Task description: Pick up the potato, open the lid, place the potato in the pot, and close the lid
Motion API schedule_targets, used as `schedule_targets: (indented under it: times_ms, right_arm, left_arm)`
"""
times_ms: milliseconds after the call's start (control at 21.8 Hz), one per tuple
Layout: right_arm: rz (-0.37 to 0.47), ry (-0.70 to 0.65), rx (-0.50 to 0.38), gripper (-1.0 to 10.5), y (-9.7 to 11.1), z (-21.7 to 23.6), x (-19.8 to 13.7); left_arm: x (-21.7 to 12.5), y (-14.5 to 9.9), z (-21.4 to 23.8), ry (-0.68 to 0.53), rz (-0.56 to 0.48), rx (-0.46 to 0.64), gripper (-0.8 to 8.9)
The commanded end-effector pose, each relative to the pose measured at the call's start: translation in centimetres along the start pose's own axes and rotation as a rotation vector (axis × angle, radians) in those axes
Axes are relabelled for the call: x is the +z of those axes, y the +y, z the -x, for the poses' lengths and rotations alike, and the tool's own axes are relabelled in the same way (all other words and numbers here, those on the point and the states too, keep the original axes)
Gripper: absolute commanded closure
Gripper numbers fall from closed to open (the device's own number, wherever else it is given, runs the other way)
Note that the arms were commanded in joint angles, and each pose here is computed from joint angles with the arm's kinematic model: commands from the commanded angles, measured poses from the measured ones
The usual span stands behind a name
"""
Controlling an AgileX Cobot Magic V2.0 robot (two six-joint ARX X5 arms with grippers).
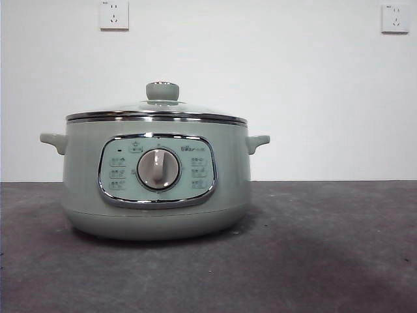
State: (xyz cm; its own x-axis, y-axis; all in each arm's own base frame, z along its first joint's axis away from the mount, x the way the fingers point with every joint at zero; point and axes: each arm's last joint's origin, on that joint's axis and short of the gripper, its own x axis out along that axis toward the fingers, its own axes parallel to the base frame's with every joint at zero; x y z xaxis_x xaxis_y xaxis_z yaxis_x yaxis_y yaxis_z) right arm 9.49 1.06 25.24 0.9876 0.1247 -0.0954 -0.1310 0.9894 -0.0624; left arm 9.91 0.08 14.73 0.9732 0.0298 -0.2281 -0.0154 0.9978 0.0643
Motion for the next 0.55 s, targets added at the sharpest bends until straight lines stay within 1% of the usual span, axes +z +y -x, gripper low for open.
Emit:
schedule_targets:
  times_ms: [46,229,321,550]
  right_arm:
    - [0.006,-0.002,-0.028,9.5,-0.1,-0.4,-3.2]
    - [0.000,0.030,-0.055,9.5,-0.2,-0.8,-6.3]
    - [0.010,0.031,-0.066,9.5,-0.3,-1.0,-7.2]
    - [0.003,0.041,-0.078,9.5,-0.3,-1.4,-9.0]
  left_arm:
    - [-0.3,0.0,-0.1,0.005,0.006,-0.004,8.16]
    - [-0.3,0.0,-0.1,0.005,0.006,-0.005,8.16]
    - [-0.3,0.0,-0.1,0.005,0.006,-0.005,8.16]
    - [-0.3,0.0,-0.1,0.005,0.006,-0.005,8.16]
